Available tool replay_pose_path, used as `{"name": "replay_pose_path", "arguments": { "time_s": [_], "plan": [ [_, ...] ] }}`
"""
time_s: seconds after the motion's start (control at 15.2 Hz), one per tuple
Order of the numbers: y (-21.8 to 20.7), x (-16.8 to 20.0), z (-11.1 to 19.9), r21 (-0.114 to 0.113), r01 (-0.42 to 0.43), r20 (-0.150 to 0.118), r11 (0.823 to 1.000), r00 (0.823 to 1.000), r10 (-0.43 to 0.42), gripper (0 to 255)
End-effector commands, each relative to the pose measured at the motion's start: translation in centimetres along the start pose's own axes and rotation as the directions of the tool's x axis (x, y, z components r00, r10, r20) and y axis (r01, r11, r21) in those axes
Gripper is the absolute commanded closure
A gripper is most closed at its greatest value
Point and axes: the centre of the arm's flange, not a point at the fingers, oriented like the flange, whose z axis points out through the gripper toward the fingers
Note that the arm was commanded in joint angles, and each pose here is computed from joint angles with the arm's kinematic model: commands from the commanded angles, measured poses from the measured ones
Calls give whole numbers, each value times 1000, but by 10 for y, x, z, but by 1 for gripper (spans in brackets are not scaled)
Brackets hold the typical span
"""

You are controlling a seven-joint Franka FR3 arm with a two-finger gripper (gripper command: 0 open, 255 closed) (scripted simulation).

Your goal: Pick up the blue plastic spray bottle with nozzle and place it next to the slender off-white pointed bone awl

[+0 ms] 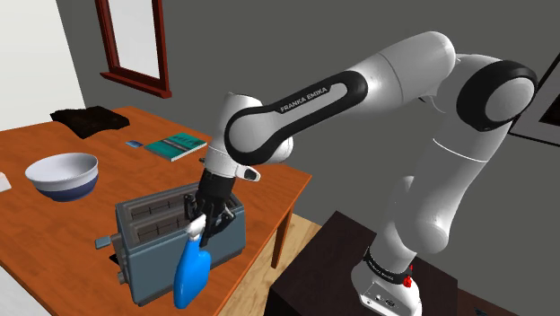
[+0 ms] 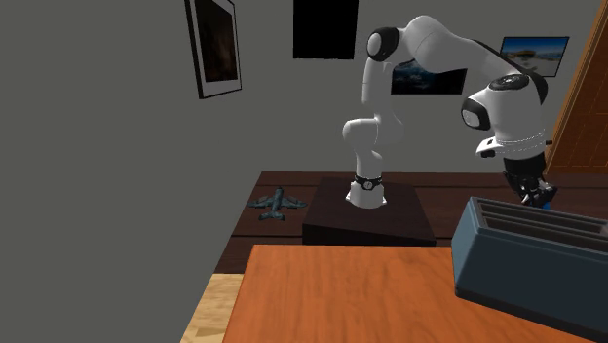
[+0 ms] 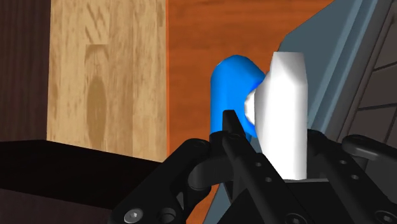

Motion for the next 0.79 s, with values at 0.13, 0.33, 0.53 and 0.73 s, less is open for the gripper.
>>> {"name": "replay_pose_path", "arguments": {
  "time_s": [0.13,0.33,0.53,0.73],
  "plan": [
    [0,11,20,-1,-2,-1,1000,1000,2,255],
    [0,18,34,-1,-2,-1,1000,1000,2,255],
    [0,25,48,-1,-2,-1,1000,1000,2,255],
    [0,33,62,-1,-2,-1,1000,1000,2,255]
  ]
}}
